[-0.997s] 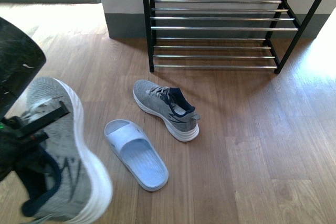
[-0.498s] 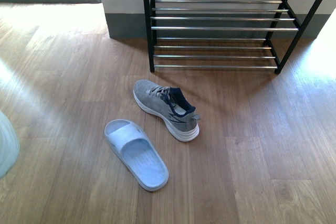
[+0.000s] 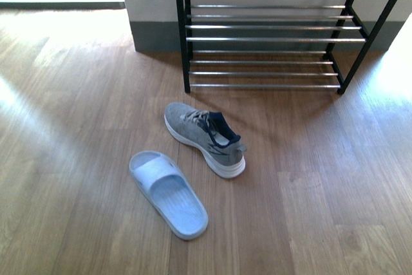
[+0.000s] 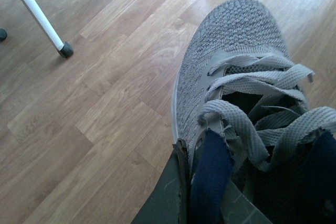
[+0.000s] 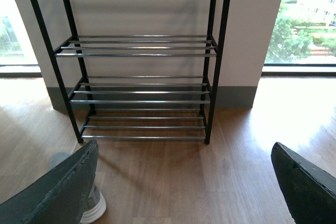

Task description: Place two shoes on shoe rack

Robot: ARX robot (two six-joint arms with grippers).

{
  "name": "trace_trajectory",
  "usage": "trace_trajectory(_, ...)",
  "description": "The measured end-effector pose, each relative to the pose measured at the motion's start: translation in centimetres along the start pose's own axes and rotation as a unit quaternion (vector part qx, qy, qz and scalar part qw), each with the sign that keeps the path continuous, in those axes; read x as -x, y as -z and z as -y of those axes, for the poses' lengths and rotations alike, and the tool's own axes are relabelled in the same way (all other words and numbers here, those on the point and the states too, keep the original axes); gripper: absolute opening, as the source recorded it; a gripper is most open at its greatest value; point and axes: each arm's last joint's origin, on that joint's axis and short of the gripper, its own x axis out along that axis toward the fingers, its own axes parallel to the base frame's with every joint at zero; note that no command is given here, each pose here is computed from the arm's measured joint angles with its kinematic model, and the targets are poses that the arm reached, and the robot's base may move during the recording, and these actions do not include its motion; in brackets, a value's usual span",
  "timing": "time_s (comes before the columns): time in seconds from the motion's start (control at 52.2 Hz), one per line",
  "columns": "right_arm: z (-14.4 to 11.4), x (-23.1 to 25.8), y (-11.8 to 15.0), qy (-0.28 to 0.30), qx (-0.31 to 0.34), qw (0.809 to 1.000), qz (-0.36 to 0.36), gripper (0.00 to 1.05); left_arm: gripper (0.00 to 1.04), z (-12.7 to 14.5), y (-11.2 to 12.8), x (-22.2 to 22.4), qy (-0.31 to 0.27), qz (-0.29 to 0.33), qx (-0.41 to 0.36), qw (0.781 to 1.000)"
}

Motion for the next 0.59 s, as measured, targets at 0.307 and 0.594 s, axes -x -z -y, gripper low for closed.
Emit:
trace_trajectory(0.307, -0.01, 0.0, 0.0, -0.002, 0.0, 1.0, 0.0, 0.96, 0.02, -0.11, -0.07, -0.09, -0.006, 0.002, 0.0, 1.0)
trace_trajectory(0.594, -0.01, 0.0, 0.0, -0.002, 0.0, 1.0, 0.0, 0.96, 0.02, -0.05, -0.03, -0.06, -0.002, 0.0, -0.001, 1.0)
